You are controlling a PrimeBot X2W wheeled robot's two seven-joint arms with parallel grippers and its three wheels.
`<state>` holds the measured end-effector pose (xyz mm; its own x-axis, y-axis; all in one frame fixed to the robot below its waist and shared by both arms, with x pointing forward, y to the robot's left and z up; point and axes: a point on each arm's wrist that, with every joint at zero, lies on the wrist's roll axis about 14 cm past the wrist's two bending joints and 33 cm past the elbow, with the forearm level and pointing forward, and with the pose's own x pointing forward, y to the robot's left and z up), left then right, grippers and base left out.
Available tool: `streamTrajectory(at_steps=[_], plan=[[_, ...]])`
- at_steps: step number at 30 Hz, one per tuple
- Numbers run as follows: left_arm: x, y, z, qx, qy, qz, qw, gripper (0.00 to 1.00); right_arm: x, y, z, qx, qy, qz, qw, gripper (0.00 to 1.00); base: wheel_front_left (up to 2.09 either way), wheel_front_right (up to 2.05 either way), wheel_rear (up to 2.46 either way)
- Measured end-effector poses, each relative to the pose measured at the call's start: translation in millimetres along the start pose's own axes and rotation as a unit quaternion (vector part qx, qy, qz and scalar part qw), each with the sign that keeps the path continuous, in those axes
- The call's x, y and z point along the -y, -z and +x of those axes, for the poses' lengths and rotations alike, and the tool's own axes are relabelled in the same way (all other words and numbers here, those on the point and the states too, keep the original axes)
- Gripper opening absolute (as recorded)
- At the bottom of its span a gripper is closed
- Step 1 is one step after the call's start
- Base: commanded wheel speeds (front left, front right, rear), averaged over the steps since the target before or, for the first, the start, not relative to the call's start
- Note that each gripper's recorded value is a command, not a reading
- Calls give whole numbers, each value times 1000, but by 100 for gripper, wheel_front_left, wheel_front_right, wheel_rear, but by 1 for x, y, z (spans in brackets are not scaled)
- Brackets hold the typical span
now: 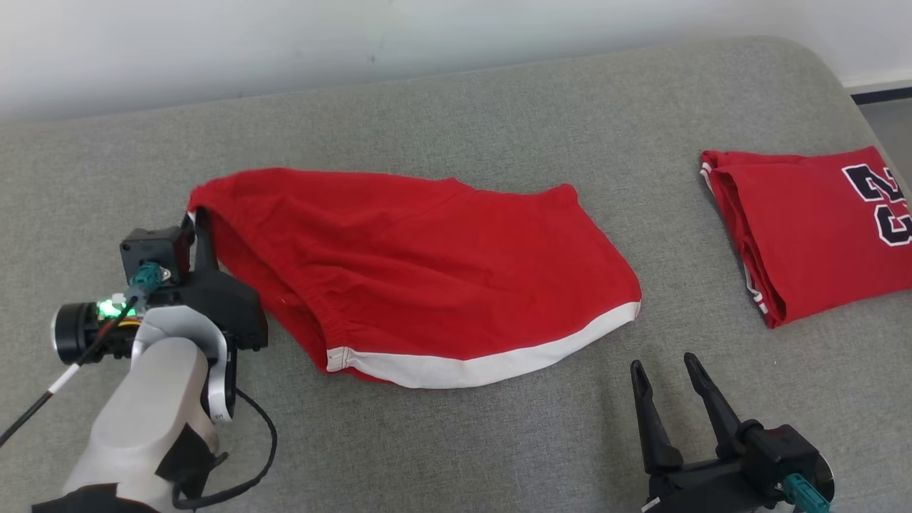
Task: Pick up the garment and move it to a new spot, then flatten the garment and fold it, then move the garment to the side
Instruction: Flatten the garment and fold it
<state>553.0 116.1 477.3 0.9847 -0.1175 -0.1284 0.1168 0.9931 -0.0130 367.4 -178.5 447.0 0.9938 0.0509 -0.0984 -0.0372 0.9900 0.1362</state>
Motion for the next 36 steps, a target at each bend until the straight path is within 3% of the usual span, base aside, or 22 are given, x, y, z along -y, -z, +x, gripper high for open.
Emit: streamTrajectory(at_steps=[5, 12, 17, 26, 36], plan=[[2, 22, -4, -36, 4, 0, 999, 100, 2, 0, 1, 1, 3, 0, 1000, 100, 0, 0, 0], [-1, 43, -29, -63, -2, -40, 997, 100, -8, -4, 4, 8, -13, 3, 1000, 100, 0, 0, 0], [2, -15, -50, 56, 1, -75, 996, 100, -9, -13, 7, 21, -18, -8, 1000, 100, 0, 0, 0], [-9, -19, -142, 117, -15, -111, 987, 100, 1, -32, 3, 48, -10, -27, 998, 100, 0, 0, 0], [-28, -29, -202, 149, -16, -83, 985, 100, 7, -34, -16, 50, -5, -37, 998, 100, 0, 0, 0]])
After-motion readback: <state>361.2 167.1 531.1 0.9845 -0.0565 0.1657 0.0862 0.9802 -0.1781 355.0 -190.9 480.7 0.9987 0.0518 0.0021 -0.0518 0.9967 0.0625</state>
